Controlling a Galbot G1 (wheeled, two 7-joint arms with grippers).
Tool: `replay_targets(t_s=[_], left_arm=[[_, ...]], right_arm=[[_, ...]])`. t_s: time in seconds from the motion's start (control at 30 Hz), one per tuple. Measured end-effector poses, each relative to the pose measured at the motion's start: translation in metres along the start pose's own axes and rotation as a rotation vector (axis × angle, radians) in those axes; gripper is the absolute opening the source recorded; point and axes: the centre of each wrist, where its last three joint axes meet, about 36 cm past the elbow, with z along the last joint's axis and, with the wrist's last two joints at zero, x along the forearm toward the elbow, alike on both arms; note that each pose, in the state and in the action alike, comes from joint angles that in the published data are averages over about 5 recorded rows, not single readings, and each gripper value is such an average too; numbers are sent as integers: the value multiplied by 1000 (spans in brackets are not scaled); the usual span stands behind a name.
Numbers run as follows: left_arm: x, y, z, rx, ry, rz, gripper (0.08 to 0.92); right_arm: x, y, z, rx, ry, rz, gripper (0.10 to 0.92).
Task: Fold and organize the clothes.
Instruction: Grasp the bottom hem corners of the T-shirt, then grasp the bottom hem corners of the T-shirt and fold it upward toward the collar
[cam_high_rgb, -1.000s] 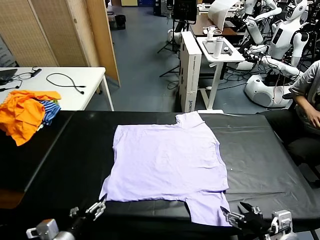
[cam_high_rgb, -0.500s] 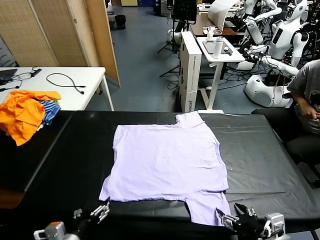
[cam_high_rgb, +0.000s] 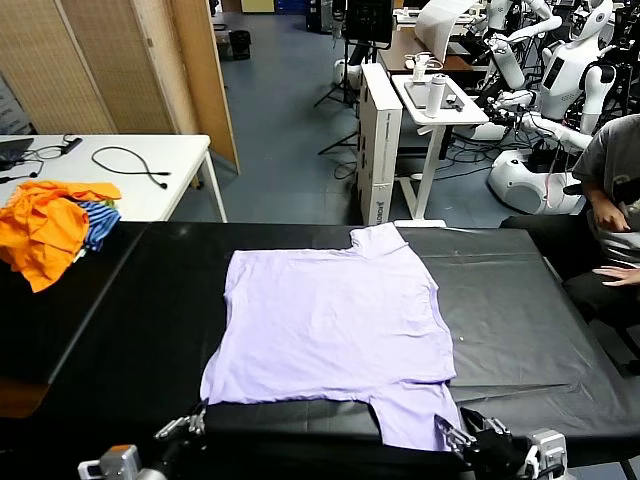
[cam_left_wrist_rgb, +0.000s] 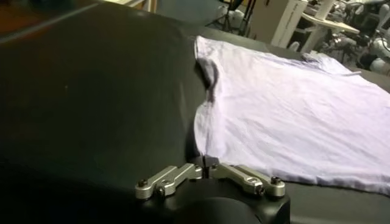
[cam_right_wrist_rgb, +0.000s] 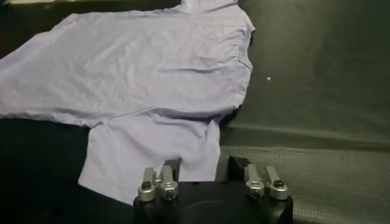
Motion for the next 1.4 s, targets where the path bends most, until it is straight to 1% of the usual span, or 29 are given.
replay_targets(t_s=[0.23,0.5,0.63,0.77,0.83,0.93,1.03,1.13,1.27,1.4], left_arm=[[11,2,-7,-10,-6,-14,147],[37,13,-22,-34,-17,-41,147],[47,15,-23,-41,-38,-53,147],[47,14,-23,-26,-71,-61,147],[44,13,-24,-10,-93,-59,147],[36,11,-25,17,-141,-46,147],[23,9,-28,30,-187,-39,147],[8,8,-31,29,-222,-41,147],[-13,6,-34,-2,-254,-36,147],[-35,4,-40,-16,-268,-24,147]], right_arm=[[16,17,-5,-18,36,0,139],[36,32,-10,-18,33,-12,139],[38,33,-16,-28,10,-23,139],[35,27,-27,-50,-58,-41,139],[31,23,-34,-61,-99,-47,139],[20,16,-44,-82,-144,-49,139],[6,9,-53,-95,-177,-42,139],[-12,1,-61,-103,-202,-27,139],[-39,-10,-74,-112,-227,-15,139],[-64,-20,-88,-107,-244,-4,139]])
